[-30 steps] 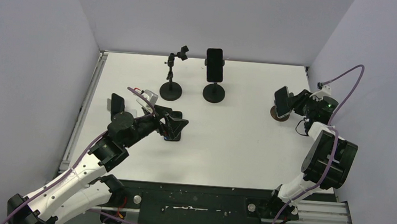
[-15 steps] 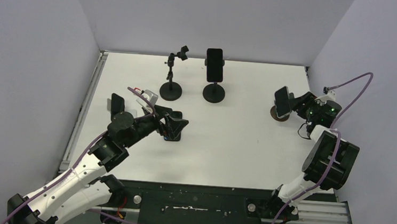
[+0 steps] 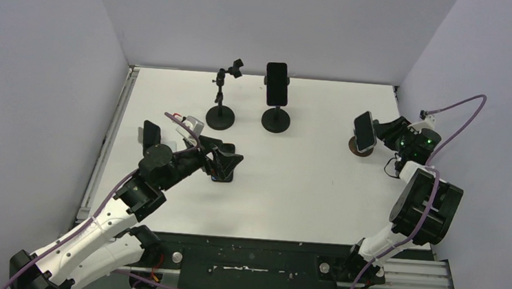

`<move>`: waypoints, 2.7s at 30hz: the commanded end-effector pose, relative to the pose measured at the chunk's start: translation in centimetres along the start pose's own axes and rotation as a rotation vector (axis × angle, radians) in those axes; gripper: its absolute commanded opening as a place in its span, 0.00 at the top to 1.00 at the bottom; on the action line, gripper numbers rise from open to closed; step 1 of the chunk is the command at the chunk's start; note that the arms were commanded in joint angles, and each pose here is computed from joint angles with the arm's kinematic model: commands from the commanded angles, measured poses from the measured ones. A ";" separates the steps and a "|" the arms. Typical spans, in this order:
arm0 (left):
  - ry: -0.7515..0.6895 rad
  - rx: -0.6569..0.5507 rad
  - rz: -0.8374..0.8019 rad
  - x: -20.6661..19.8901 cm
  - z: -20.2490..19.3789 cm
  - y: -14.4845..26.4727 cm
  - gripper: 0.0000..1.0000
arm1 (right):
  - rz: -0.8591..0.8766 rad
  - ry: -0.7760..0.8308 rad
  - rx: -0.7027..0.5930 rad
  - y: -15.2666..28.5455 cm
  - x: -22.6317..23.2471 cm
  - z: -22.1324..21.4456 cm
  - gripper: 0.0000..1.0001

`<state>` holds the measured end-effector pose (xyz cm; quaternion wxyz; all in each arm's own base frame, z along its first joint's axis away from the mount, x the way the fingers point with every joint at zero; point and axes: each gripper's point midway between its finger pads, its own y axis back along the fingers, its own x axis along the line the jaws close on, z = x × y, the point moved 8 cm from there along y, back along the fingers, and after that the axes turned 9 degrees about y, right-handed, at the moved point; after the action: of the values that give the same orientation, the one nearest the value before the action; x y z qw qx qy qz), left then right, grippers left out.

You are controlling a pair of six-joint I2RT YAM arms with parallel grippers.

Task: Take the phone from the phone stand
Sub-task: Pick up the phone stand with the phone at the center of the board.

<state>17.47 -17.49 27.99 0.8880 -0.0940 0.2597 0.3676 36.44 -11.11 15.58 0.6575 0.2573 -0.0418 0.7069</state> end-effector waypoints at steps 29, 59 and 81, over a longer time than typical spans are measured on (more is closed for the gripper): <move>-0.011 -0.038 -0.050 -0.7 0.6 0.0 0.03 | 0.006 0.054 -0.056 -0.1 0.5 1.4 0.71; -0.012 -0.036 -0.052 -0.7 0.6 0.0 0.03 | 0.061 0.033 -0.150 2.1 5.6 2.0 1.00; -0.022 -0.017 -0.026 -0.2 0.2 -0.1 0.03 | 0.257 0.120 -0.072 4.7 15.2 -3.3 1.00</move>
<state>17.43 -17.50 27.73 0.8884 -0.0904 0.2612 0.3666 31.08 1.93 17.13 0.5885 0.2527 -0.0245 0.7676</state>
